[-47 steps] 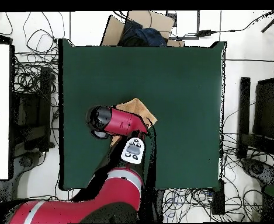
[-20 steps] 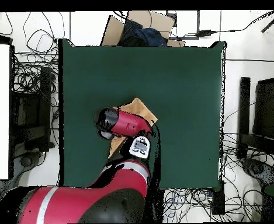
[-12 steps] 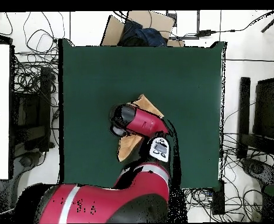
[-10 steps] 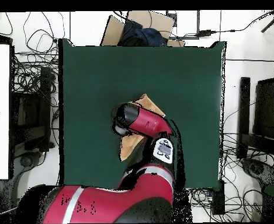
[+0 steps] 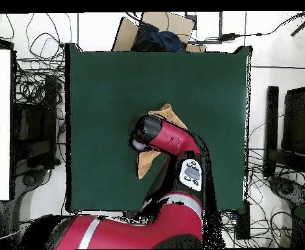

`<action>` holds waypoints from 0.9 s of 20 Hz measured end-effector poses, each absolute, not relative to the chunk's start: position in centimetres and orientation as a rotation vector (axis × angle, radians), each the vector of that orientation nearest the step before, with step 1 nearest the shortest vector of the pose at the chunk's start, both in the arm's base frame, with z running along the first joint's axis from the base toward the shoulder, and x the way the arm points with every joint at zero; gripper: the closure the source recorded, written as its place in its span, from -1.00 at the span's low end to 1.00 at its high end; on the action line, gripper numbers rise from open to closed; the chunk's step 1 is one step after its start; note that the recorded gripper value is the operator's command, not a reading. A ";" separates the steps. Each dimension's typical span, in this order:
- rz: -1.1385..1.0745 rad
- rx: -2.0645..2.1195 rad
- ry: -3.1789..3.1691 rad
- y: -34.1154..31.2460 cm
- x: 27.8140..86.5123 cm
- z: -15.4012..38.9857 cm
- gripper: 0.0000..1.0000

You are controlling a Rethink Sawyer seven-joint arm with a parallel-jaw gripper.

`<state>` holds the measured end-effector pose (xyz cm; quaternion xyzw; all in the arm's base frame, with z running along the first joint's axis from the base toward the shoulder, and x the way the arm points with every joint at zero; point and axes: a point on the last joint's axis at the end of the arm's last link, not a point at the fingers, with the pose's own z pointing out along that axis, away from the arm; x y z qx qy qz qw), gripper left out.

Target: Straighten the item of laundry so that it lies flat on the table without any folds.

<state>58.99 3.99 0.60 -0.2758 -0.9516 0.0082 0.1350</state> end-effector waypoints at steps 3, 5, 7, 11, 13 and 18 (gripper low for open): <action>0.010 -0.815 -2.736 3.6 58.4 0.5 1.00; 0.001 -0.829 -2.724 3.1 58.1 0.5 1.00; -0.021 -0.857 -2.706 2.3 57.8 0.6 1.00; -0.059 -0.919 -2.681 0.0 57.0 0.6 1.00; -0.072 -0.947 -2.676 -1.2 56.4 0.3 1.00; -0.092 -1.005 -2.689 -3.4 55.0 -0.9 1.00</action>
